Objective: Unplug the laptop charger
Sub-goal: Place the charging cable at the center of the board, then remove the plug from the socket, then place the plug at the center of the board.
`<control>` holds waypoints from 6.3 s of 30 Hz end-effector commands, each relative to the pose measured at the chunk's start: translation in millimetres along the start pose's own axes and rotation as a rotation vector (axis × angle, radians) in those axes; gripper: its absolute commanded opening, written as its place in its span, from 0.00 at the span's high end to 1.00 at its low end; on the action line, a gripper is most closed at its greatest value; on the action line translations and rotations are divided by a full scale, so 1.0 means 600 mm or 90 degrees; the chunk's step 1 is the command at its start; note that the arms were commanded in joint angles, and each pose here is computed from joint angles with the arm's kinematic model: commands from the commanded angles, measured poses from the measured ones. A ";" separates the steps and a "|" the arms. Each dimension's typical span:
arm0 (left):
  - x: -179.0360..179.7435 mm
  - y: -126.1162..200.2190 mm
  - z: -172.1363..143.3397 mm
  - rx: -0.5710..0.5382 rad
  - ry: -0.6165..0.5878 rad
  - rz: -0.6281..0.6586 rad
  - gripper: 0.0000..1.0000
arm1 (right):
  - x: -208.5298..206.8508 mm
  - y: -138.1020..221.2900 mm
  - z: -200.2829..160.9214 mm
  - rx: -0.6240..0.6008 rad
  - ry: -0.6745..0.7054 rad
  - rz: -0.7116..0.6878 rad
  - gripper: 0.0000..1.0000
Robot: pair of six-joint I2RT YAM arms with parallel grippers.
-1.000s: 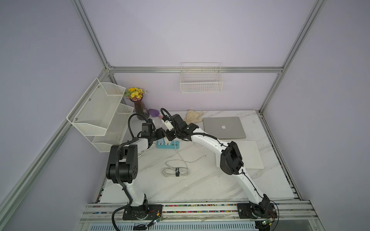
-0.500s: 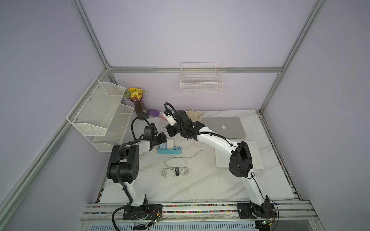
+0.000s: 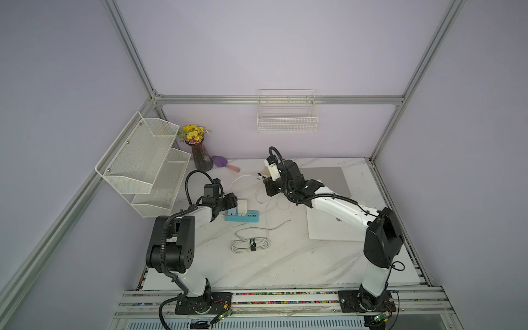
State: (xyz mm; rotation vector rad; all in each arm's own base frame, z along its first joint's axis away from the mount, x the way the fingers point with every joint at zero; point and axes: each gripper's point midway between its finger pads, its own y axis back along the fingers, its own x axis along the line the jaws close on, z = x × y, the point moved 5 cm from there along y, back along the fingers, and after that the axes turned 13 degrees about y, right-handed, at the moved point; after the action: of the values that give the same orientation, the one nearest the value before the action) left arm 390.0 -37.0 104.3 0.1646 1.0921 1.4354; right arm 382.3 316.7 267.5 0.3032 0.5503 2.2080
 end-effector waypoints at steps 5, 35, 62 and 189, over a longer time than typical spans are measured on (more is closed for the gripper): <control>-0.013 0.039 -0.015 -0.013 -0.011 -0.024 0.30 | -0.111 0.037 -0.112 0.083 -0.187 -0.071 1.00; -0.032 0.111 0.006 -0.126 -0.003 -0.045 0.19 | -0.154 0.029 -0.206 0.178 -0.185 -0.160 0.46; -0.017 0.095 0.001 -0.103 0.025 -0.023 0.20 | 0.165 -0.120 -0.097 0.057 0.282 0.319 0.23; 0.027 0.077 -0.056 -0.101 0.026 -0.001 0.24 | -0.011 -0.006 -0.310 0.309 -0.175 0.363 0.84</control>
State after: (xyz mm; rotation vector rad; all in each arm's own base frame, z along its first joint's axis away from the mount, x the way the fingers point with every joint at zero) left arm 334.0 -31.9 109.7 0.0175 1.0149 1.5071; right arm 329.5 261.9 93.1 1.1158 0.8927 2.4345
